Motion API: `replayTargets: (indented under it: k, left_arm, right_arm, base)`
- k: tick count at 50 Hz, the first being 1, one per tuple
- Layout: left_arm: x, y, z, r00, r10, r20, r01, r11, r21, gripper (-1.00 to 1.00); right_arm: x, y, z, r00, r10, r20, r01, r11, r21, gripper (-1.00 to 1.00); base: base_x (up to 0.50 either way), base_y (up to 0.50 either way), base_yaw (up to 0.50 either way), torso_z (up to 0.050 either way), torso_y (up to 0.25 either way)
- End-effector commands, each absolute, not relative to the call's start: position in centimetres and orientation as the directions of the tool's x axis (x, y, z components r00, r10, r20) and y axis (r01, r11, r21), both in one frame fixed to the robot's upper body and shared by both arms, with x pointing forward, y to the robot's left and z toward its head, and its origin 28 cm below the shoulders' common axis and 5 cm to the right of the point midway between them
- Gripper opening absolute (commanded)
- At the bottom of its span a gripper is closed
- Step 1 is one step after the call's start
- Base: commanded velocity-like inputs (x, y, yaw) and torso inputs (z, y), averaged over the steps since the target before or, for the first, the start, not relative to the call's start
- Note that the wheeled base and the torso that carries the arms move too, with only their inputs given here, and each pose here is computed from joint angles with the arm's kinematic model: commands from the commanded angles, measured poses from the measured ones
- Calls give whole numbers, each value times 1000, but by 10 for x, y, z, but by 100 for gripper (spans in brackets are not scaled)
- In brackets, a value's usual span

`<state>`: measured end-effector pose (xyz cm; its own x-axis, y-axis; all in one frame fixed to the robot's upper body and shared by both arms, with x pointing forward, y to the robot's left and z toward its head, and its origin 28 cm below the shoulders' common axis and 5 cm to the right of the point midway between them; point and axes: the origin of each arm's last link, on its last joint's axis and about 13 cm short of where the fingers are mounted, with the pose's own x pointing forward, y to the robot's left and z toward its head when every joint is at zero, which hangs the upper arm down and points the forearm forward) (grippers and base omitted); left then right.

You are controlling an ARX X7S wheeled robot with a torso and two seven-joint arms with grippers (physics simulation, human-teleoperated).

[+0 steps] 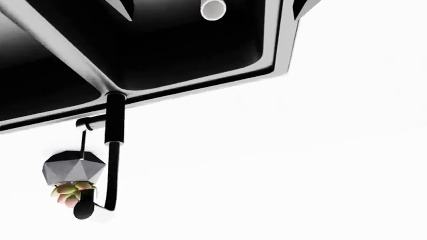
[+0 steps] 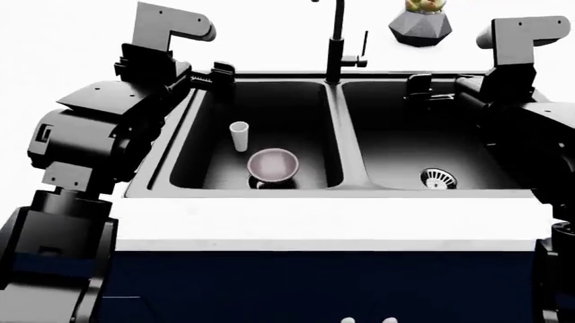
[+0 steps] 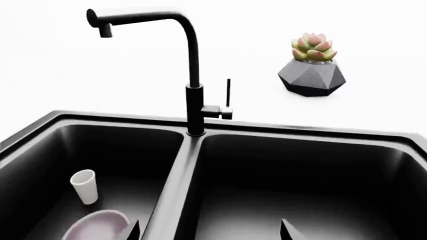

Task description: Pick the cup and bowl from the sink and place them on the counter for drying.

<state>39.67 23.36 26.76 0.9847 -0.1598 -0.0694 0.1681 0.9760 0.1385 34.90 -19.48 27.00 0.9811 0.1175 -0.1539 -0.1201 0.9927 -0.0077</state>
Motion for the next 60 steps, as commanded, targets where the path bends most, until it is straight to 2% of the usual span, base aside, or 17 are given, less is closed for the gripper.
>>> replayTargets:
  k: [1, 45, 60]
  left_arm:
    - [399, 235, 263, 984, -159, -84, 169, 976, 134, 100]
    - [401, 231, 254, 978, -168, -120, 184, 974, 134, 100]
    - [396, 223, 244, 967, -194, -167, 217, 967, 134, 100]
  right_arm:
    - [348, -195, 267, 980, 119, -160, -122, 992, -13, 100]
    - [348, -196, 256, 977, 125, -170, -125, 992, 8, 100]
    - [350, -196, 252, 979, 111, -173, -109, 994, 19, 100]
  base:
    - [414, 0, 0, 0, 0]
    - [486, 0, 0, 0, 1]
    - [254, 0, 0, 0, 0]
